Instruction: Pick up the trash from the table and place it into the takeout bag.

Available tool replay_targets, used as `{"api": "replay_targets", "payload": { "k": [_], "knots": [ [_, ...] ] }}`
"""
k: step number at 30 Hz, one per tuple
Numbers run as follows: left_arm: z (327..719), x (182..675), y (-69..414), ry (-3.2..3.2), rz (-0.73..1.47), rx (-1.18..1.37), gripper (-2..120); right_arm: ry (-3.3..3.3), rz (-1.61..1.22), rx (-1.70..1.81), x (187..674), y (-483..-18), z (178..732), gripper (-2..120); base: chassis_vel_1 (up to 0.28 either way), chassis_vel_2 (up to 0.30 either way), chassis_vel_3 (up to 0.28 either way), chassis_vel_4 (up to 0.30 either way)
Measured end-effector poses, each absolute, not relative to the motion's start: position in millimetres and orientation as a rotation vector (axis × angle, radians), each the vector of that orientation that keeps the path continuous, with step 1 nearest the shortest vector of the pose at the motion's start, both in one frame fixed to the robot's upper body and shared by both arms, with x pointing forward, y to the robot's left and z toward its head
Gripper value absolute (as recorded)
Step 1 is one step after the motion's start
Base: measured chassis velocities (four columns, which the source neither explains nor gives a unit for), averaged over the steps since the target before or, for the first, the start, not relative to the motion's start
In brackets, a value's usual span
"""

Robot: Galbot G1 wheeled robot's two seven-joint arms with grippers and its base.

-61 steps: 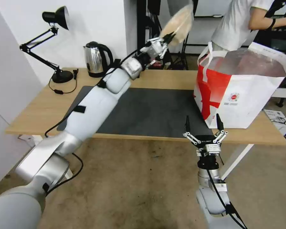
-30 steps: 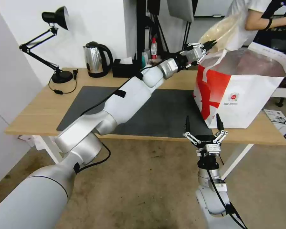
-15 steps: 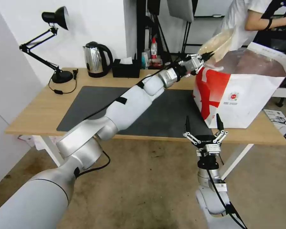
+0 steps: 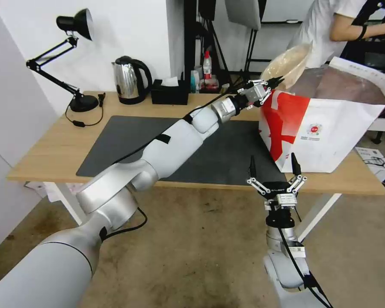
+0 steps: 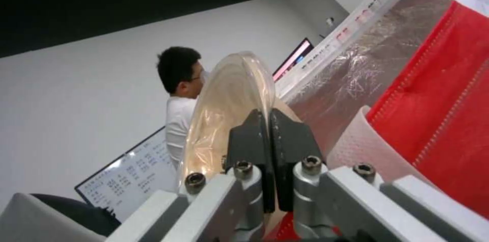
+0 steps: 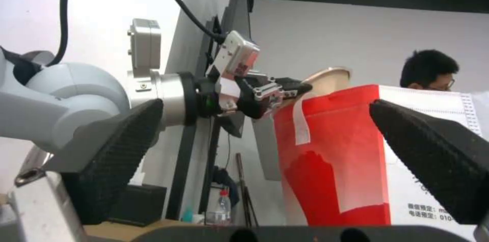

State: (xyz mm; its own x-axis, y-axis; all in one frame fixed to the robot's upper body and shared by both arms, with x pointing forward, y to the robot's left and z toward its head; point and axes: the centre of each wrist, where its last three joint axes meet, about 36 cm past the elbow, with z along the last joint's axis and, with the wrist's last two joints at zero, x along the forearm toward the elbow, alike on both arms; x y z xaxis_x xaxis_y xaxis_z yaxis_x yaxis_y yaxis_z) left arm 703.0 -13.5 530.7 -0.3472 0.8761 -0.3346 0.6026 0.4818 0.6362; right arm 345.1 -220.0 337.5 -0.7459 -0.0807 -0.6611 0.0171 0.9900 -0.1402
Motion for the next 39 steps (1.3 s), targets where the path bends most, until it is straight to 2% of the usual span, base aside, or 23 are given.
{"api": "replay_targets", "payload": {
  "k": [7, 8, 9, 12, 14, 16, 18, 21, 23, 26, 27, 28, 29, 33, 39],
  "knots": [
    [533, 704, -13, 2.072, 0.541, 1.213, 0, 2.407, -0.177, -0.044, 345, -220, 338, 100, 0.000, 0.000, 0.000, 0.000],
    [534, 704, -13, 2.073, 0.541, 1.213, 3, 2.407, -0.177, -0.044, 345, -220, 338, 100, 0.000, 0.000, 0.000, 0.000],
    [535, 704, -14, 2.075, 0.540, 1.208, 11, 2.407, -0.178, -0.044, 345, -220, 338, 100, 0.000, 0.000, 0.000, 0.000],
    [537, 703, -15, 2.079, 0.533, 1.198, 17, 2.407, -0.177, -0.044, 345, -220, 338, 100, 0.000, 0.000, 0.000, 0.000],
    [539, 703, -16, 2.080, 0.526, 1.198, 29, 2.407, -0.178, -0.044, 345, -220, 338, 100, 0.000, 0.000, 0.000, 0.000],
    [541, 703, -17, 2.082, 0.521, 1.199, 30, 2.407, -0.178, -0.044, 345, -220, 338, 100, 0.000, 0.000, 0.000, 0.000],
    [546, 702, -19, 2.088, 0.502, 1.204, 42, 2.407, -0.178, -0.044, 345, -220, 338, 100, 0.000, 0.000, 0.000, 0.000],
    [547, 701, -20, 2.087, 0.499, 1.207, 46, 2.407, -0.177, -0.044, 345, -220, 338, 100, 0.000, 0.000, 0.000, 0.000],
    [548, 701, -20, 2.086, 0.496, 1.212, 57, 2.407, -0.178, -0.044, 345, -220, 338, 100, 0.000, 0.000, 0.000, 0.000],
    [549, 701, -20, 2.085, 0.494, 1.214, 59, 2.407, -0.177, -0.044, 345, -220, 338, 100, 0.000, 0.000, 0.000, 0.000],
    [551, 701, -21, 2.082, 0.491, 1.222, 72, 2.407, -0.177, -0.044, 345, -220, 338, 100, 0.000, 0.000, 0.000, 0.000],
    [552, 701, -21, 2.078, 0.490, 1.227, 77, 2.407, -0.178, -0.044, 345, -220, 338, 100, 0.000, 0.000, 0.000, 0.000],
    [552, 701, -21, 2.078, 0.490, 1.227, 77, 2.407, -0.178, -0.044, 345, -220, 338, 100, 0.000, 0.000, 0.000, 0.000],
    [559, 703, -21, 2.063, 0.484, 1.247, 97, 2.407, -0.178, -0.044, 345, -220, 337, 100, 0.000, 0.000, 0.000, 0.000],
    [576, 706, -17, 2.055, 0.444, 1.210, 100, 2.407, -0.177, -0.044, 345, -220, 338, 100, 0.000, 0.000, 0.000, 0.000]
  ]
}}
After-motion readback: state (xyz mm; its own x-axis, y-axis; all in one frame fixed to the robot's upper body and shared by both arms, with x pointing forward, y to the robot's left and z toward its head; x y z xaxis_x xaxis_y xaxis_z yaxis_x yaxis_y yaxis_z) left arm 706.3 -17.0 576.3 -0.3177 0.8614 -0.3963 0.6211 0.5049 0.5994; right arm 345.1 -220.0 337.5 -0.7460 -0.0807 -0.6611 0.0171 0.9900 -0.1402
